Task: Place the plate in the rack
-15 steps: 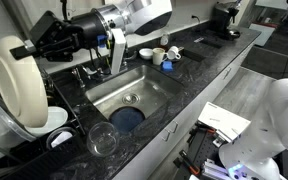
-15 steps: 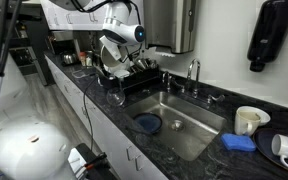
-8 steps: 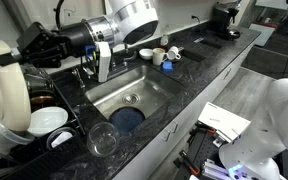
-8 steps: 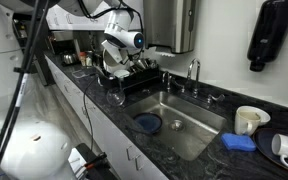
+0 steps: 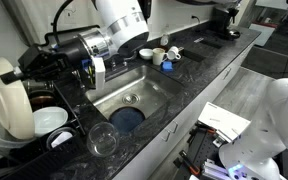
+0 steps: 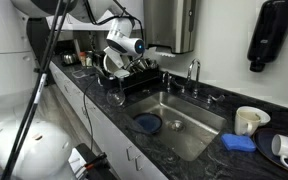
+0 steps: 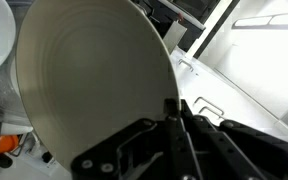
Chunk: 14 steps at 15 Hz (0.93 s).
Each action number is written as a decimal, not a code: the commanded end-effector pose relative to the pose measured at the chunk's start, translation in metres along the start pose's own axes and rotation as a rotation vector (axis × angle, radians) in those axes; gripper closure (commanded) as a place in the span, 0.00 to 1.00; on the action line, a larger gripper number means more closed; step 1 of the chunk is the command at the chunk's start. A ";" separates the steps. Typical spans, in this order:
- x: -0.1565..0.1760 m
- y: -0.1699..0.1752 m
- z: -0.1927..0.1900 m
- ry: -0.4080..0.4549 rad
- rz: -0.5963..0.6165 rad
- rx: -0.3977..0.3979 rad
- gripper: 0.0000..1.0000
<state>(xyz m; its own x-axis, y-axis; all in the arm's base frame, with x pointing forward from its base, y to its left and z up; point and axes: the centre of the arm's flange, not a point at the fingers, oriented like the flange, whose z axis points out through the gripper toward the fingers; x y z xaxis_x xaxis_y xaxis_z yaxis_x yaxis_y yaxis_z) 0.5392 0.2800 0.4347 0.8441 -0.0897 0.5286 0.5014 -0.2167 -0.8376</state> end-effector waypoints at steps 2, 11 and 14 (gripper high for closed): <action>-0.015 0.009 0.012 -0.039 -0.073 -0.089 0.99; 0.012 -0.005 0.023 -0.093 -0.225 -0.211 0.99; 0.011 -0.009 0.034 -0.119 -0.228 -0.199 0.99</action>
<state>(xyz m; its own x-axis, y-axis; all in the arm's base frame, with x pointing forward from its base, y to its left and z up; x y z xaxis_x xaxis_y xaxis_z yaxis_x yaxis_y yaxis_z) 0.5399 0.3000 0.4412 0.7455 0.0774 0.6620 0.6334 -0.3913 -0.6676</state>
